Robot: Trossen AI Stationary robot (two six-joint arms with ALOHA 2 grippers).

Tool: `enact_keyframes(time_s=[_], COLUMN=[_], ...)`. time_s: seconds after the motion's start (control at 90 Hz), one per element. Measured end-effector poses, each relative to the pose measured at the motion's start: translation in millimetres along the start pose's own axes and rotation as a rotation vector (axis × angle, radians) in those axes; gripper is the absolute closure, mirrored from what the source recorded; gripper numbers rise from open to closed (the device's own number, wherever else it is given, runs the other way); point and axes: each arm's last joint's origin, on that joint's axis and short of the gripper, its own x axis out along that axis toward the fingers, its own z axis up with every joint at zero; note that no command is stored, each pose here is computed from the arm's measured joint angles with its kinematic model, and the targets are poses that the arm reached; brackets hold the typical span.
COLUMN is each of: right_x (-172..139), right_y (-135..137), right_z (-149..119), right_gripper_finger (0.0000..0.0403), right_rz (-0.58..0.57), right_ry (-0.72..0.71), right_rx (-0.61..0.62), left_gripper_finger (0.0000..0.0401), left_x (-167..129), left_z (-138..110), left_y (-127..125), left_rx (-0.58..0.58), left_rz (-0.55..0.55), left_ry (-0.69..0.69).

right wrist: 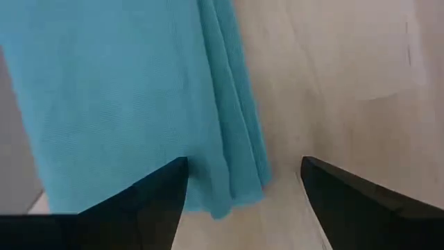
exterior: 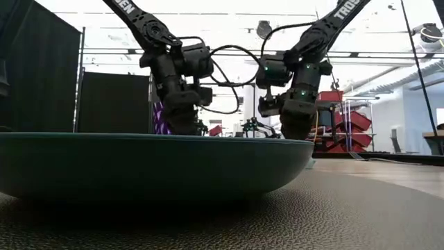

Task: Set table place
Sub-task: Move the blue table napkin to the left of the dark green plate on the gray placemat

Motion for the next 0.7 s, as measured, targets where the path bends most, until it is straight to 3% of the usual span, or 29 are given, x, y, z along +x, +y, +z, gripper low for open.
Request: enact_keyframes(time_s=[0.7], right_x=[4], right_y=[6], right_z=[-1], right_gripper_finger=[0.0133], right_rz=[-0.006], right_ry=[0.014], right_rx=[-0.007], left_gripper_finger=[0.0129], left_x=[29], left_z=[-9], left_y=[5], left_rx=[-0.048], left_rz=[-0.057], left_ry=[0.078])
